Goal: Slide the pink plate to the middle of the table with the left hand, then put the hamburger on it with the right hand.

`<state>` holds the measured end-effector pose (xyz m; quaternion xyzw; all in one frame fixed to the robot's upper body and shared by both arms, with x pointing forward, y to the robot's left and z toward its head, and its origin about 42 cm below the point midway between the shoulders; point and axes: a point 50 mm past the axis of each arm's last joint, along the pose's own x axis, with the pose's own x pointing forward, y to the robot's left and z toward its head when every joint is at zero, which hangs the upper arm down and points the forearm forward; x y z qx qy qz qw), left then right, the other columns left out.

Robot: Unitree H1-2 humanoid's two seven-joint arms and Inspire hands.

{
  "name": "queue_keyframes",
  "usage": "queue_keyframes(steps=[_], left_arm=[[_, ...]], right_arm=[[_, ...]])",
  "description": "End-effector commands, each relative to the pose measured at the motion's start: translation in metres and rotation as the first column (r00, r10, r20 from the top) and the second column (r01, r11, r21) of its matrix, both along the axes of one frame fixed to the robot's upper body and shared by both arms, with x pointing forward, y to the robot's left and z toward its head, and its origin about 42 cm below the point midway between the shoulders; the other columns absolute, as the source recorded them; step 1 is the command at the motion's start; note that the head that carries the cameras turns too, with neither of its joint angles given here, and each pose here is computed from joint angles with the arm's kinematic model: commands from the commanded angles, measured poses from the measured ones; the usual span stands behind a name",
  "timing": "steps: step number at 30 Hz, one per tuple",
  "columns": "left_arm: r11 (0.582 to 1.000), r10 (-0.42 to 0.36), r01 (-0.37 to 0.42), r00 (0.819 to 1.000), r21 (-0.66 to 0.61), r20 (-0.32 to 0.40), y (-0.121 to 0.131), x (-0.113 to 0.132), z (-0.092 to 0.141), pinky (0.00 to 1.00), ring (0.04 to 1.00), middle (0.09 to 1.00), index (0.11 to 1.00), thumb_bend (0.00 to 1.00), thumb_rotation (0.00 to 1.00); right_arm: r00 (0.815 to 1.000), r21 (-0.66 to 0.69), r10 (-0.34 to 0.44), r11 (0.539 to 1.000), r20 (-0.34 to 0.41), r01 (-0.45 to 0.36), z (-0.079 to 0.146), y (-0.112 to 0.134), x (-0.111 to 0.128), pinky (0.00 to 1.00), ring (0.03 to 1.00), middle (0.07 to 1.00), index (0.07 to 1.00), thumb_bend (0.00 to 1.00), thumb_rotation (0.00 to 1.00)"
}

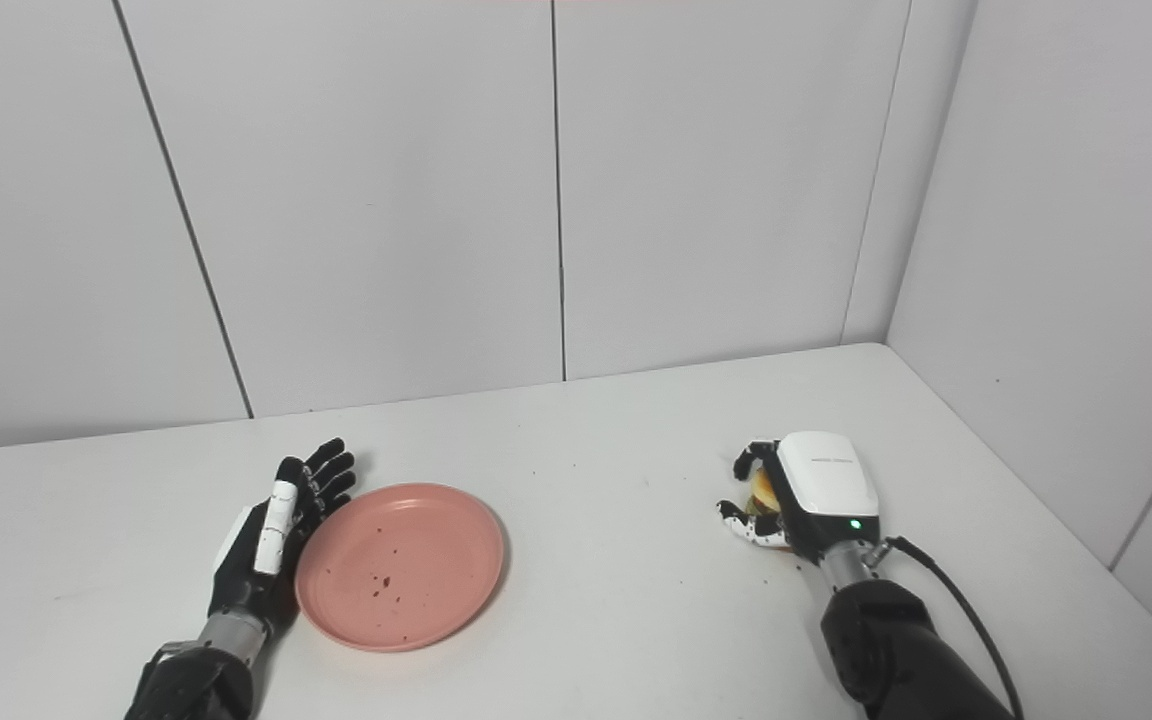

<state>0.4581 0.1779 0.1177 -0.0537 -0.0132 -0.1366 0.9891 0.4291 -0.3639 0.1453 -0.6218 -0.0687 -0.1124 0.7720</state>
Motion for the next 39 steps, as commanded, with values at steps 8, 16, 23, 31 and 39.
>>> queue_keyframes(steps=[8, 16, 23, 31, 39], left_arm=[[1.000, -0.009, 0.009, 1.000, 0.007, -0.001, -0.005, 0.002, 0.005, 0.94, 0.922, 0.903, 0.847, 0.89, 0.91], [1.000, -0.006, 0.006, 1.000, 0.007, -0.003, -0.013, 0.002, 0.007, 0.93, 0.916, 0.899, 0.836, 0.90, 0.90], [1.000, -0.010, 0.010, 1.000, 0.018, 0.003, -0.020, 0.001, 0.008, 0.92, 0.915, 0.895, 0.829, 0.90, 0.91], [1.000, -0.012, 0.012, 1.000, 0.009, 0.014, -0.035, -0.002, 0.011, 0.91, 0.906, 0.883, 0.817, 0.88, 0.91], [1.000, -0.013, 0.013, 1.000, 0.004, 0.008, -0.053, -0.006, 0.014, 0.89, 0.908, 0.880, 0.821, 0.86, 0.92]], right_arm=[[0.996, -0.035, 0.050, 0.998, 0.072, -0.048, 0.048, -0.005, 0.008, 0.23, 0.288, 0.371, 0.479, 0.51, 0.14], [0.975, 0.003, 0.174, 0.984, 0.138, -0.176, 0.090, 0.028, 0.008, 0.18, 0.240, 0.331, 0.475, 0.51, 0.14], [0.934, -0.025, 0.288, 0.957, 0.210, -0.289, 0.121, 0.065, 0.007, 0.19, 0.253, 0.347, 0.479, 0.50, 0.14], [0.890, -0.023, 0.379, 0.922, 0.253, -0.386, 0.146, 0.099, 0.006, 0.20, 0.265, 0.359, 0.480, 0.50, 0.14], [0.853, -0.005, 0.439, 0.890, 0.280, -0.456, 0.149, 0.120, 0.014, 0.21, 0.271, 0.360, 0.478, 0.50, 0.14]])
